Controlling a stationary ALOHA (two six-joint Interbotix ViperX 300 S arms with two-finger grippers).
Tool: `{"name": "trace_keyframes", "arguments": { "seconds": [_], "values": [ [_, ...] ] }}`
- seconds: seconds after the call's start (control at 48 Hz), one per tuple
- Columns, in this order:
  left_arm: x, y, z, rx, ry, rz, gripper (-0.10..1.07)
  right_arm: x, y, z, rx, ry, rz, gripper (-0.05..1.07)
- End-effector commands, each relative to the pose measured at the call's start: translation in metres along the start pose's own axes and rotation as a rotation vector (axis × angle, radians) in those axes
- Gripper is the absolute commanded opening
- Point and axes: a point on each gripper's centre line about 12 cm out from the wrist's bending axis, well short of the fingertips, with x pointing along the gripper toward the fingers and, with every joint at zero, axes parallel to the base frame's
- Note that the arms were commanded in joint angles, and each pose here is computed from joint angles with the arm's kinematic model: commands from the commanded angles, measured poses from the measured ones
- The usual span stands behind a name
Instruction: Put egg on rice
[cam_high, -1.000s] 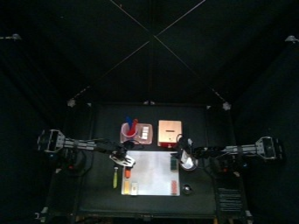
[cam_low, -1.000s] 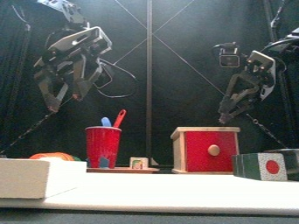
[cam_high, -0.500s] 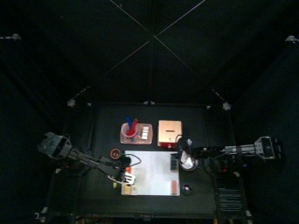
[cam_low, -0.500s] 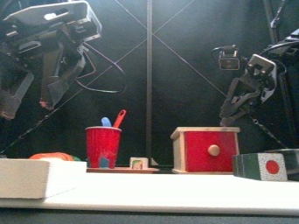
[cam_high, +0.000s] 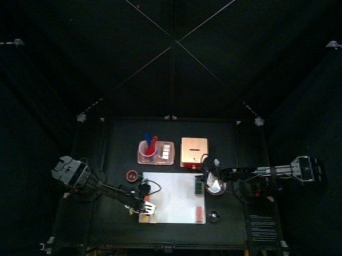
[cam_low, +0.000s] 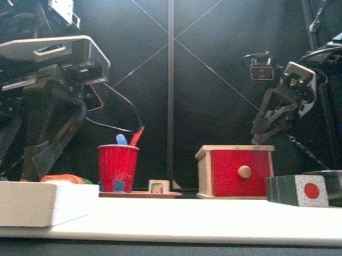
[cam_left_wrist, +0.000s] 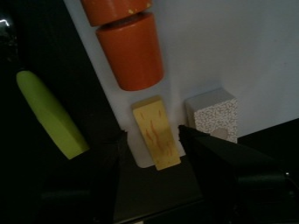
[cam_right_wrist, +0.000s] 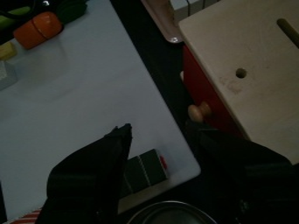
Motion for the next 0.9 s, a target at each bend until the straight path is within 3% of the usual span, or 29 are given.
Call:
{"name": "trace_keyframes", "arguments": {
  "seconds": [0.0, 0.562, 0.875],
  "values": [
    [-0.004, -0.006, -0.003, 0.002, 0.005, -0.027, 0.87, -0.002, 0.003, 0.008, 0.008, -0.022, 0.014, 0.87],
    [0.006, -0.008, -0.008, -0.02, 0.013, -0.017, 0.85, -0.002, 0.002, 0.005, 0.027, -0.014, 0.008, 0.87],
    [0.009, -0.006, -0.008, -0.023, 0.016, -0.009, 0.69, -0.002, 0.003, 0.006, 0.026, -0.015, 0.01, 0.87]
  ]
}}
